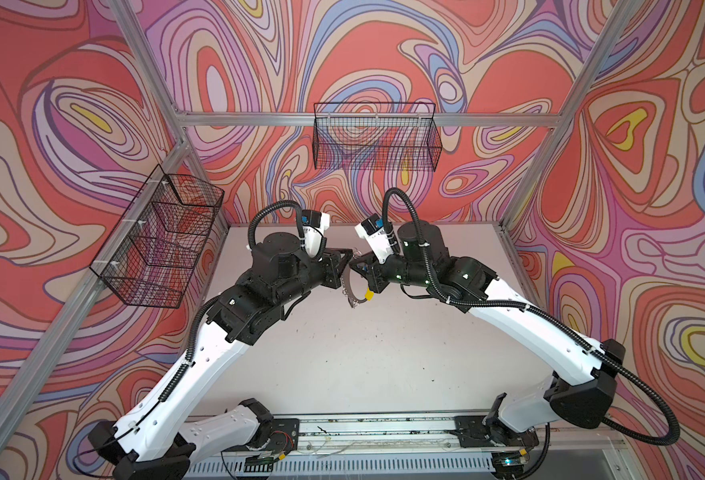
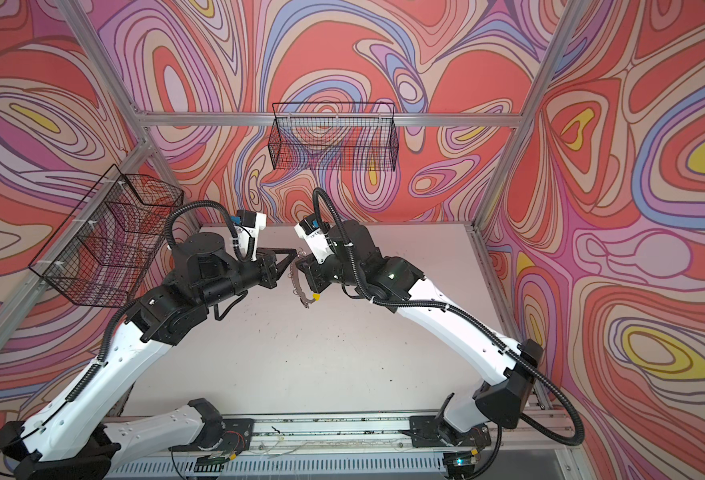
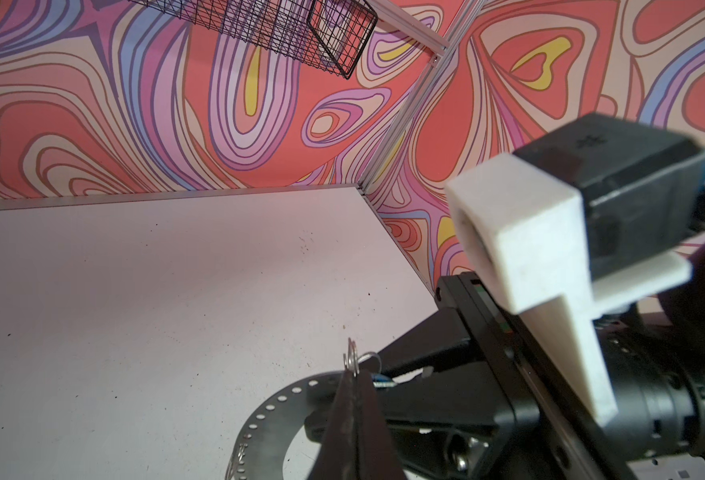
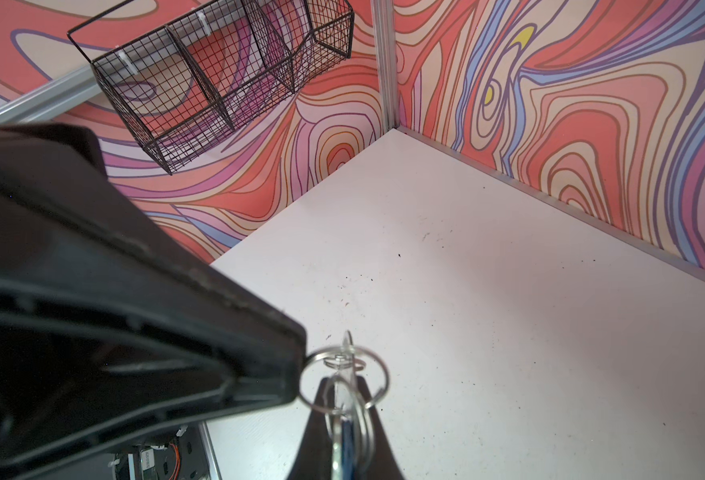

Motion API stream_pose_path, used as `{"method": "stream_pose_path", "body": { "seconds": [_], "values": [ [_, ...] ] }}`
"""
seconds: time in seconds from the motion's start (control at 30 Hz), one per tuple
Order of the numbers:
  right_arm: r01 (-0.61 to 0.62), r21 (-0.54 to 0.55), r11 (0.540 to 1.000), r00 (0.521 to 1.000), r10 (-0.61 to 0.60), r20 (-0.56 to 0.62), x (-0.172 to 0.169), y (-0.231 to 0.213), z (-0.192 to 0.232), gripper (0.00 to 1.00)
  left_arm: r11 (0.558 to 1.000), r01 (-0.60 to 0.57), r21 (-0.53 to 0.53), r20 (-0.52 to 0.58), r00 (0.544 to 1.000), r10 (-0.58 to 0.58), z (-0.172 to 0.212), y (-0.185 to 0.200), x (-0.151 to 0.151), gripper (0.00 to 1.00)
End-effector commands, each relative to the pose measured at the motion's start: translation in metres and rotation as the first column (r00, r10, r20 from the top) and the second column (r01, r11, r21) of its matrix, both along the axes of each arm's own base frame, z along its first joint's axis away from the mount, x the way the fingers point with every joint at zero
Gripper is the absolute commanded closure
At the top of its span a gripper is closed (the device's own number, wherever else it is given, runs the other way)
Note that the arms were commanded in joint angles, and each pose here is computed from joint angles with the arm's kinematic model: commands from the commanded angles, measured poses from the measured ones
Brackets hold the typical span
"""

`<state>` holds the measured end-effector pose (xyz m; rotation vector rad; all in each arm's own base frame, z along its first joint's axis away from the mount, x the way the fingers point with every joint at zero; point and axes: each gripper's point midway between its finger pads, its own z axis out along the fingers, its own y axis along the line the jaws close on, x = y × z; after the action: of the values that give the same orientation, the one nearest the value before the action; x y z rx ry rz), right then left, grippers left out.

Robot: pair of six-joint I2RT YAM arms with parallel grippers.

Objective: Put the keys on the keyring

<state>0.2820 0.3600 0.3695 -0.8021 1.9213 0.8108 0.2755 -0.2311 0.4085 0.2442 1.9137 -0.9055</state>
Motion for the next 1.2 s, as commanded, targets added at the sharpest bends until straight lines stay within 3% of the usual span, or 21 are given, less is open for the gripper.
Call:
{"method": "stream_pose_path", "body": {
  "seconds": [0.0,0.2,0.43,0.53,0.63,0.8,1.0,1.17],
  "values": [
    [0.005,0.043,0.999,0.999,-0.008,0.048,-0.002,-0.005,0.019,1.0,0.998,0.039,-0.041,-0.016,0.999,-0.04,0.004,-0.005,-0.002,1.0],
    [0.051,-0.008,0.999,0.996,-0.05,0.079,0.004,-0.014,0.015,1.0,0.999,0.03,0.015,-0.089,0.996,-0.028,-0.004,0.01,-0.002,1.0],
    [0.052,-0.004,0.999,0.995,-0.051,0.081,0.004,-0.014,0.015,1.0,0.999,0.036,-0.009,-0.094,0.995,-0.037,0.001,0.019,-0.007,1.0],
    [0.047,0.006,0.999,0.996,-0.047,0.073,0.004,-0.012,0.015,1.0,0.998,0.056,-0.043,-0.101,0.993,-0.06,-0.001,0.014,-0.008,0.7],
    [0.045,0.015,0.999,0.996,-0.046,0.07,0.004,-0.011,0.017,1.0,0.994,0.072,-0.087,-0.086,0.993,-0.08,0.001,0.009,-0.007,0.63],
    [0.037,0.009,0.999,0.998,-0.037,0.059,0.003,-0.007,0.014,1.0,0.99,0.091,-0.105,-0.074,0.992,-0.099,0.004,0.003,-0.003,0.62],
    [0.031,0.012,0.999,0.998,-0.032,0.059,0.002,-0.004,0.013,1.0,0.988,0.102,-0.114,-0.044,0.993,-0.107,0.012,-0.001,0.002,0.7],
    [0.028,0.007,1.0,0.998,-0.029,0.057,0.002,-0.002,0.011,1.0,0.986,0.124,-0.115,-0.053,0.99,-0.13,0.012,-0.007,0.005,0.68]
  ]
}}
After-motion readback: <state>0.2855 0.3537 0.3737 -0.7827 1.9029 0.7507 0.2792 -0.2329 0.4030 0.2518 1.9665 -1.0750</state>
